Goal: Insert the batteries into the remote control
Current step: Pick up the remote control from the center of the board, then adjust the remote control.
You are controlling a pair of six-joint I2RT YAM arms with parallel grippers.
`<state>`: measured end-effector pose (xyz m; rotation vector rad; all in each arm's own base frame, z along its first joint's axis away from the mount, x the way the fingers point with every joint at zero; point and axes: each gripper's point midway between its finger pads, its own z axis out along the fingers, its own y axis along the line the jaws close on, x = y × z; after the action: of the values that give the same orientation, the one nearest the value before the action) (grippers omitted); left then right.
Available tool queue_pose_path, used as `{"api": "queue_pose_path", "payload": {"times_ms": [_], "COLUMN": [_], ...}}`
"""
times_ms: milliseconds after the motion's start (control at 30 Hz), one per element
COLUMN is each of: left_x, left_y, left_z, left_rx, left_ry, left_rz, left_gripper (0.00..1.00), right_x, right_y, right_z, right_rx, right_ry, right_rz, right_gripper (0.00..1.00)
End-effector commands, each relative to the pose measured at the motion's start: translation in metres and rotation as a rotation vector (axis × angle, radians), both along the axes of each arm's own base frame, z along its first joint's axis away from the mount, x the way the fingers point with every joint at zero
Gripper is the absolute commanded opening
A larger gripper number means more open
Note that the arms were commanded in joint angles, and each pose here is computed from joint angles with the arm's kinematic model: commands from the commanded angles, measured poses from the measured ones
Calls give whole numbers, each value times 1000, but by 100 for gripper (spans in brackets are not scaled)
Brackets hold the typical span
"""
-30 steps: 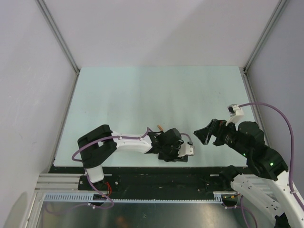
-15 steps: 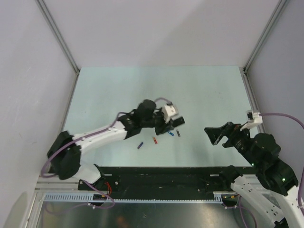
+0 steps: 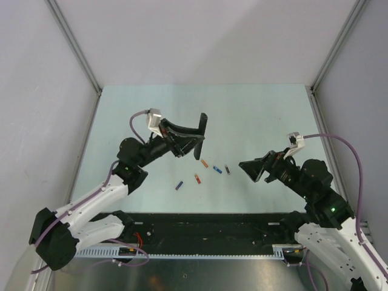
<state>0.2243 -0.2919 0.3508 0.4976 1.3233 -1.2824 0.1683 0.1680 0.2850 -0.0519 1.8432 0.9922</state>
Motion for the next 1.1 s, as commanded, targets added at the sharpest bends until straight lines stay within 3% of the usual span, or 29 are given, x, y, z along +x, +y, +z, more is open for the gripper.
{"api": "queue_pose_path", "payload": {"times_ms": [0,33,200,367,900,1067], "left_x": [-29,-32,-42,-36,-36,-39], "left_y": [16,18,29,32,23,21], "left_z": [37,30,44,46,35,34], "left_rx": [-328,-366,-541,-608,-601,-595], "left_ry": [106,167,182,219,256,262], "left_rz": [-173,-199,-273,-236,-233,-246], "left_gripper": [14,14,7,0,0,0], "right_x": [-16,-20,-22,-18,1,0], "right_y": [34,41,66,99,139,146], "right_z": [52,59,67,53,53,55], "right_rx": [196,225,283,256,293,307], "right_ry": [-144,-175,-195,-161,-192,-203], "right_rz": [205,252,347,408,376,410], "right_gripper": [100,100,100,100,100,88]}}
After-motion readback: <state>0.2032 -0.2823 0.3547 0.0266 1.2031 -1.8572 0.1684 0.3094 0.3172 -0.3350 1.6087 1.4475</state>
